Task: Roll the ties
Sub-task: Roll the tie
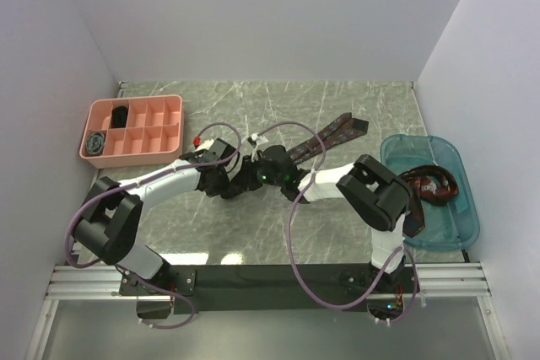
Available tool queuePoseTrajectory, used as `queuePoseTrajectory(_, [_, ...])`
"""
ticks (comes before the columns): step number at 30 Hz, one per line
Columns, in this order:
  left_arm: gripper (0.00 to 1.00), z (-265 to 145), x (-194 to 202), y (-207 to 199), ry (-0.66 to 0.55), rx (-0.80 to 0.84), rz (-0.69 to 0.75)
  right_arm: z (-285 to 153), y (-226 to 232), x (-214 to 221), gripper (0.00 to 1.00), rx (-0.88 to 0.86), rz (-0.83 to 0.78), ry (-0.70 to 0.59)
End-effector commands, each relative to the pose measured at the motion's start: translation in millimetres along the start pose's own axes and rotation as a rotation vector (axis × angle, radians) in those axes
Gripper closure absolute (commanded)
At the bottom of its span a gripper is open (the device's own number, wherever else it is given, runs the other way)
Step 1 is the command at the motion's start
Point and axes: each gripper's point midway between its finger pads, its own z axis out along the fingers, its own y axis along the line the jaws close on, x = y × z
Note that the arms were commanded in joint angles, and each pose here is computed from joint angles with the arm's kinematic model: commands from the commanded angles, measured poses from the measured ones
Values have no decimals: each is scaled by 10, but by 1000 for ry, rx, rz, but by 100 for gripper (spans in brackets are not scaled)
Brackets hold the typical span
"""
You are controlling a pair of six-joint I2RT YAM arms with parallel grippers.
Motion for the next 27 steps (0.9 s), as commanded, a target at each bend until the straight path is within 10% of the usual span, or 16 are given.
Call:
queuePoseTrajectory(1, [99,-122,-95,-69,-24,34,-6,125,15,35,80,-12,38,2])
queuePoseTrajectory(27, [95,-358,-233,-665,-21,261,-61,251,-212,459,92,27,161,95])
